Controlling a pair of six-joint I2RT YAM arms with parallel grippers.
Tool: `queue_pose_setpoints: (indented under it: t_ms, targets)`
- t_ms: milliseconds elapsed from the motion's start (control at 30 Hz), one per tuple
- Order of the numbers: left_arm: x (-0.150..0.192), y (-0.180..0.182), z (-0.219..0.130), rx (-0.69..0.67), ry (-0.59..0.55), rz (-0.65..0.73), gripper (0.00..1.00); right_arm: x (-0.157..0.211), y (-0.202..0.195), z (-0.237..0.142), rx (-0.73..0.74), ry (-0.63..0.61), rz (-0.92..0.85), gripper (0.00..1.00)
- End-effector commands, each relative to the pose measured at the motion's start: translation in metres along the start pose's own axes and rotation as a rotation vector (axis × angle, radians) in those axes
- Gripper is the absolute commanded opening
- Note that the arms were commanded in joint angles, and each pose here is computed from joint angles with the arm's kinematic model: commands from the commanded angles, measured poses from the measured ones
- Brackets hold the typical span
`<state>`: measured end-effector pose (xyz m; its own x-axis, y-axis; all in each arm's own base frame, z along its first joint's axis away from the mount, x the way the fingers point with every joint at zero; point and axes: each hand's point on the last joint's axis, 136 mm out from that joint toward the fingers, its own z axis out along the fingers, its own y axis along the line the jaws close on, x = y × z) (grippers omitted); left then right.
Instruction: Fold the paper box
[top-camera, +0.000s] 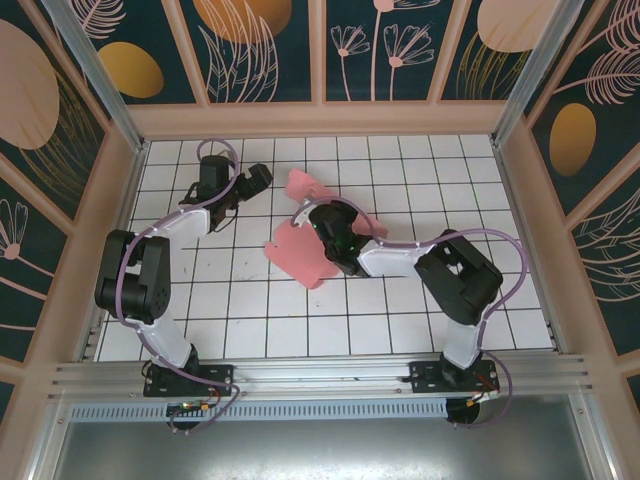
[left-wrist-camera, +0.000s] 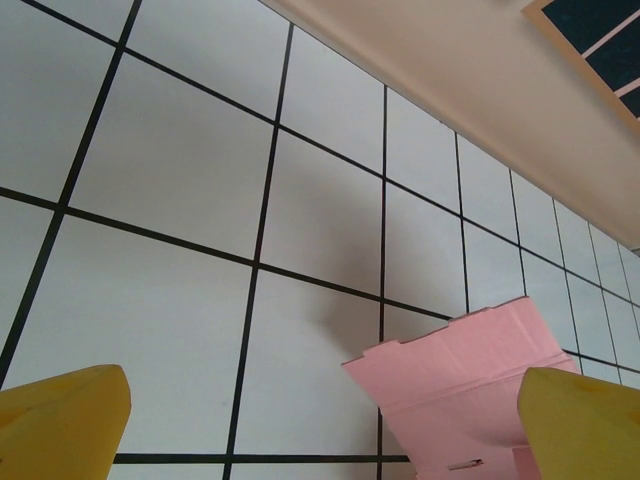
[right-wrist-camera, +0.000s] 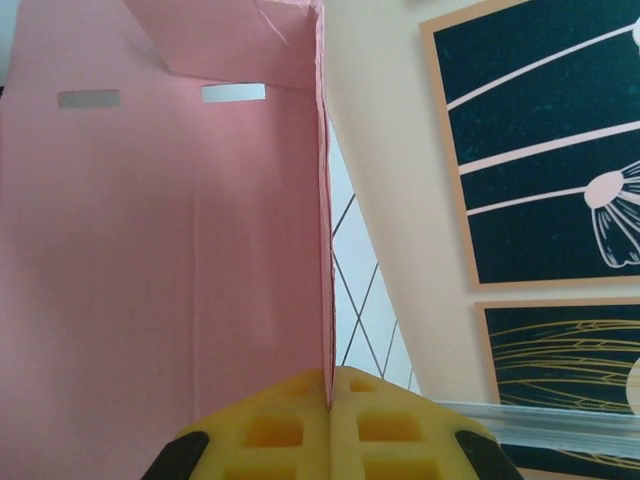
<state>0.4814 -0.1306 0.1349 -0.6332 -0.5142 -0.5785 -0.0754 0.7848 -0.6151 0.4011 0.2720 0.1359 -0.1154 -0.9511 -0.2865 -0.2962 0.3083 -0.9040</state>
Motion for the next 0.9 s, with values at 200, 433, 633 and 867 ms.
queue_pose_setpoints:
  t_ms: [200,433,633,867]
  targets:
    - [-0.014,-0.015,-0.009,0.078,-0.017,0.054,0.99,-0.005,-0.004,0.001,0.173,-0.079,-0.075,0.0]
    - [-0.024,-0.025,-0.01,0.095,-0.027,0.066,0.99,-0.013,-0.006,-0.007,0.225,-0.1,-0.097,0.0]
    - [-0.03,-0.03,-0.011,0.098,-0.033,0.083,0.99,-0.013,0.005,-0.011,0.261,-0.111,-0.154,0.0]
    - [-0.035,-0.039,-0.011,0.133,-0.038,0.09,0.99,-0.01,0.018,-0.013,0.295,-0.099,-0.18,0.0]
